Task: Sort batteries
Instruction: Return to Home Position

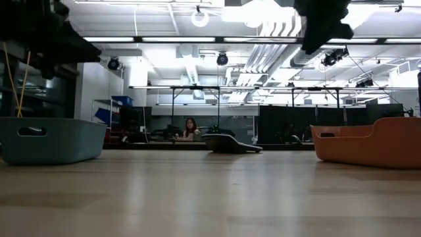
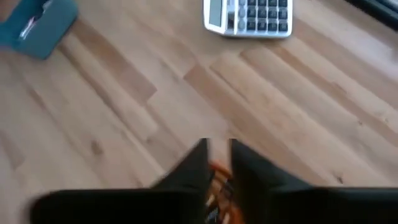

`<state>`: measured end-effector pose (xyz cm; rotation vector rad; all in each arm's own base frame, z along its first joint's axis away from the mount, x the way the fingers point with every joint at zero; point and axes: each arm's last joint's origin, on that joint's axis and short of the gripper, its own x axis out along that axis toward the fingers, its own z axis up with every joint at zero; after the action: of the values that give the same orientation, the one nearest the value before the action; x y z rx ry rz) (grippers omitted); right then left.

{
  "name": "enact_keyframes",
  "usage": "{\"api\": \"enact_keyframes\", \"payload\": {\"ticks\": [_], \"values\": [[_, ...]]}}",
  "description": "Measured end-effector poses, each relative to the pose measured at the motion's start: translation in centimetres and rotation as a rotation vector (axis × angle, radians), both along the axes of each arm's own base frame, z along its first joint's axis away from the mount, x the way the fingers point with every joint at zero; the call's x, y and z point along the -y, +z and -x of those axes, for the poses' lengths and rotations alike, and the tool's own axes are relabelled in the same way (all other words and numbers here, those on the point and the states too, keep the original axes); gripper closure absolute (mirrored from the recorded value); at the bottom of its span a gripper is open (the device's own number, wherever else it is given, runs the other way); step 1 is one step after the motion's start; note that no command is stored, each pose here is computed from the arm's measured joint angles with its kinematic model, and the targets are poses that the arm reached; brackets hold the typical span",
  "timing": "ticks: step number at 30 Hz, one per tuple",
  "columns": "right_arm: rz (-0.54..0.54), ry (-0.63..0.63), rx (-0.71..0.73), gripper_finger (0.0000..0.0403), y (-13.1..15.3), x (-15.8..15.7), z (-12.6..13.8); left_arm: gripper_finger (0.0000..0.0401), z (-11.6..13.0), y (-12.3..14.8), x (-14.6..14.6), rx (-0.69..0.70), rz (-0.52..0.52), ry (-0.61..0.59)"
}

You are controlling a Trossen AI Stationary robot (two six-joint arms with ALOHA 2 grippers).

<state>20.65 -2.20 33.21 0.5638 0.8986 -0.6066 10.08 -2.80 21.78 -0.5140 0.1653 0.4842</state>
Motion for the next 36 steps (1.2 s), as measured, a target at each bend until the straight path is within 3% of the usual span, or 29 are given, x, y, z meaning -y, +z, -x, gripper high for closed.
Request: {"api": "enact_keyframes", "payload": {"ticks": [2, 3, 8, 11, 15, 19, 23, 26, 31, 36], "values": [[-0.017, 0.012, -0.01, 0.0373, 0.6, -0.6, 0.7, 0.0383, 0.5, -0.7, -0.5, 0.094, -0.011, -0.018], [-0.026, 0.013, -0.013, 0.0386, 0.9, -0.9, 1.1, 0.039, 0.7, -1.2, -0.7, 0.132, -0.016, -0.025], [-0.086, -0.01, 0.026, 0.04, 2.1, -2.4, 3.5, 0.0397, 1.6, -4.0, -1.3, 0.236, -0.006, -0.039], [-0.151, -0.02, 0.073, 0.0401, 1.5, -3.6, 5.0, 0.0398, 1.4, -4.2, -1.2, 0.246, -0.025, -0.066], [-0.246, -0.03, 0.172, 0.0402, -1.2, -5.1, 6.6, 0.04, 1.4, -3.8, -1.2, 0.273, -0.018, -0.108], [-0.307, -0.013, 0.397, 0.0402, -5.0, -5.6, 7.0, 0.0396, 1.4, -3.8, -1.3, 0.28, -0.001, -0.072], [-0.199, 0.007, 0.648, 0.0402, -7.8, -4.1, 6.7, 0.0396, 1.4, -3.8, -1.3, 0.268, -0.037, -0.066], [-0.085, 0.056, 0.749, 0.0402, -9.3, -2.4, 6.8, 0.0396, 1.4, -3.8, -1.3, 0.261, -0.044, -0.068], [0.029, 0.195, 0.707, 0.0403, -11.8, 0.0, 7.5, 0.0396, 1.4, -3.9, -1.3, 0.256, -0.047, -0.069], [0.032, 0.351, 0.67, 0.0403, -14.4, 1.2, 8.4, 0.0396, 1.4, -3.9, -1.3, 0.256, -0.047, -0.069]]}}
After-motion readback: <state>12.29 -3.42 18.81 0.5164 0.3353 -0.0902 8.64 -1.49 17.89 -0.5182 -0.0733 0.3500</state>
